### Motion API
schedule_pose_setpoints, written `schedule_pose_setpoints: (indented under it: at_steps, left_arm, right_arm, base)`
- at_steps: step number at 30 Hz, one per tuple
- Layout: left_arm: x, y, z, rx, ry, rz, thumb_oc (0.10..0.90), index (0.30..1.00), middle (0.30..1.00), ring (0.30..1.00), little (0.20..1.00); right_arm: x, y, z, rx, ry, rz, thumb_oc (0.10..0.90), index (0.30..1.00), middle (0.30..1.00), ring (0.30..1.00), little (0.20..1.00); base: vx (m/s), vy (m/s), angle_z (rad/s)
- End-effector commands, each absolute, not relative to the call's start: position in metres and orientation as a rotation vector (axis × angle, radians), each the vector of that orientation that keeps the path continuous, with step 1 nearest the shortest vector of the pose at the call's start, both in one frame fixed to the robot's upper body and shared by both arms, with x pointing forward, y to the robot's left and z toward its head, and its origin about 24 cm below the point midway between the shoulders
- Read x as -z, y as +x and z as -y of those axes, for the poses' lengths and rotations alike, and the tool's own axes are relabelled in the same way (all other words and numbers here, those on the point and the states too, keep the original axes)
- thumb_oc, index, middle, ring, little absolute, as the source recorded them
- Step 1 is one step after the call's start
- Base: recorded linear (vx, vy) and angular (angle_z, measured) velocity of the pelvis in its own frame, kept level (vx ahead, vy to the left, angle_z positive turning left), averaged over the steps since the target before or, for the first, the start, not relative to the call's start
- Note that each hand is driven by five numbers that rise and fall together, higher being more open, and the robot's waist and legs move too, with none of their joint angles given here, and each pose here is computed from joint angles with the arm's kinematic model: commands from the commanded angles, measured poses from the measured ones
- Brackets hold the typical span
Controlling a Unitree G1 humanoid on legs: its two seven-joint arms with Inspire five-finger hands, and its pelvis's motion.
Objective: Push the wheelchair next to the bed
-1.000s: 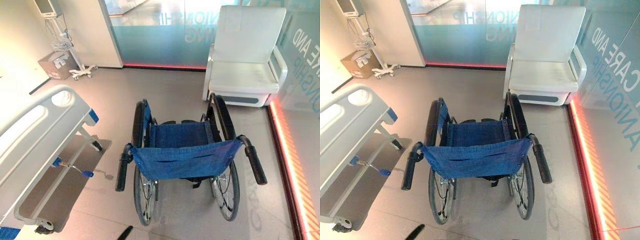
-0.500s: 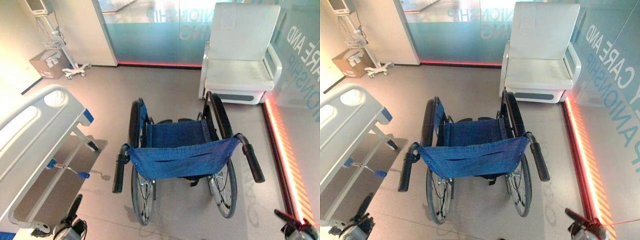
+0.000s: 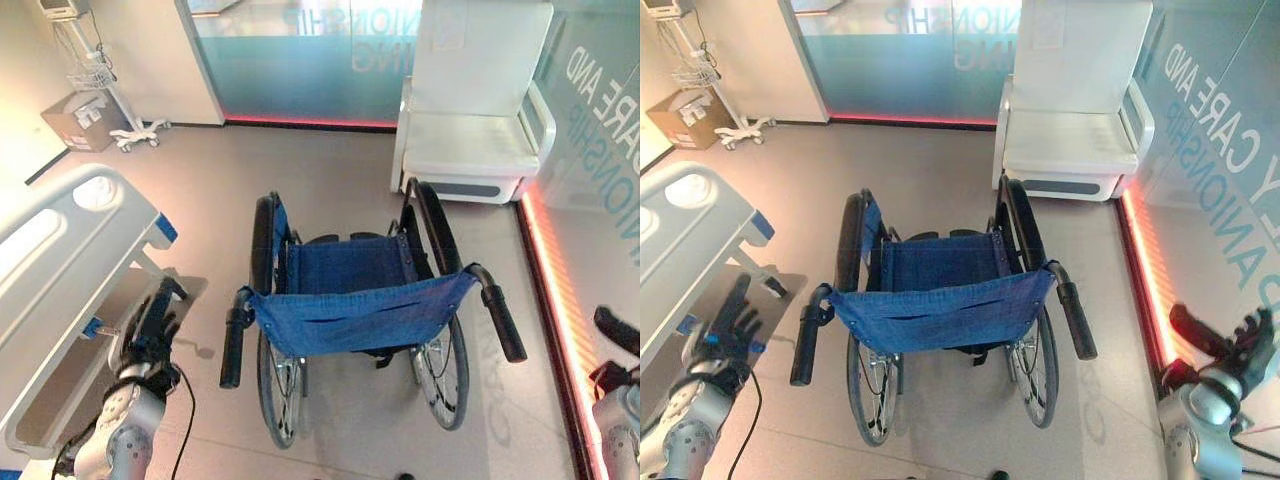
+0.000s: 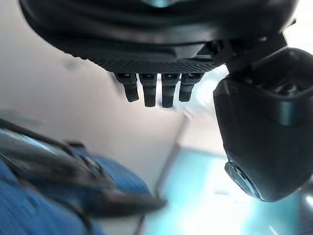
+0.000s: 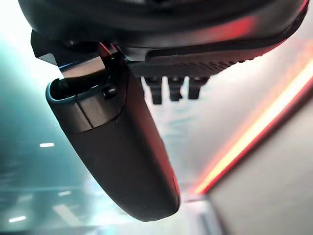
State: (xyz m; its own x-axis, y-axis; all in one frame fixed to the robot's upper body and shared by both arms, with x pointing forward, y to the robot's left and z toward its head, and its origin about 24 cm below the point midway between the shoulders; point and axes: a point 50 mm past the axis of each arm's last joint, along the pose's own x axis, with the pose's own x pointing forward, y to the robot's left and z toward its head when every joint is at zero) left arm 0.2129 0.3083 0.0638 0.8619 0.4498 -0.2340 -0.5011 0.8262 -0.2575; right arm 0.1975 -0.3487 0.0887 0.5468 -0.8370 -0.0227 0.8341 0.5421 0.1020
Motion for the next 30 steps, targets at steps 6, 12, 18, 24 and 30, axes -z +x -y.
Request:
schedule_pose_setpoints:
  at_steps: [6, 12, 18, 24, 30]
  left_arm:
    - [-0.149, 0.240, -0.288, -0.161, -0.237, 0.100, 0.800, 0.900, 0.900, 0.900, 0.900]
    - [-0.154, 0.231, -0.291, -0.083, -0.093, 0.048, 0.800, 0.900, 0.900, 0.900, 0.900]
    - [-0.159, 0.218, -0.306, -0.092, 0.060, -0.011, 0.800, 0.900, 0.900, 0.900, 0.900]
    - [-0.168, 0.208, -0.315, -0.084, 0.173, -0.020, 0.800, 0.900, 0.900, 0.900, 0.900]
    - [-0.185, 0.196, -0.328, -0.099, 0.312, 0.013, 0.800, 0.900, 0.900, 0.900, 0.900]
  right_arm:
    - [-0.164, 0.229, 0.316, 0.650, 0.011, 0.293, 0.800, 0.900, 0.900, 0.900, 0.900]
    - [-0.172, 0.228, 0.304, 0.426, 0.061, 0.277, 0.800, 0.900, 0.900, 0.900, 0.900]
    - [-0.175, 0.221, 0.292, 0.234, 0.098, 0.208, 0.800, 0.900, 0.900, 0.900, 0.900]
    - [-0.182, 0.215, 0.287, 0.141, 0.188, 0.203, 0.800, 0.900, 0.900, 0.900, 0.900]
    - [-0.191, 0.208, 0.283, 0.073, 0.277, 0.238, 0.800, 0.900, 0.900, 0.900, 0.900]
  base:
    - [0.00, 0.000, 0.00]
    - [0.00, 0.000, 0.00]
    - [0.00, 0.000, 0.00]
    - [-0.01, -0.003, 0.00]
    - [-0.03, -0.012, 0.00]
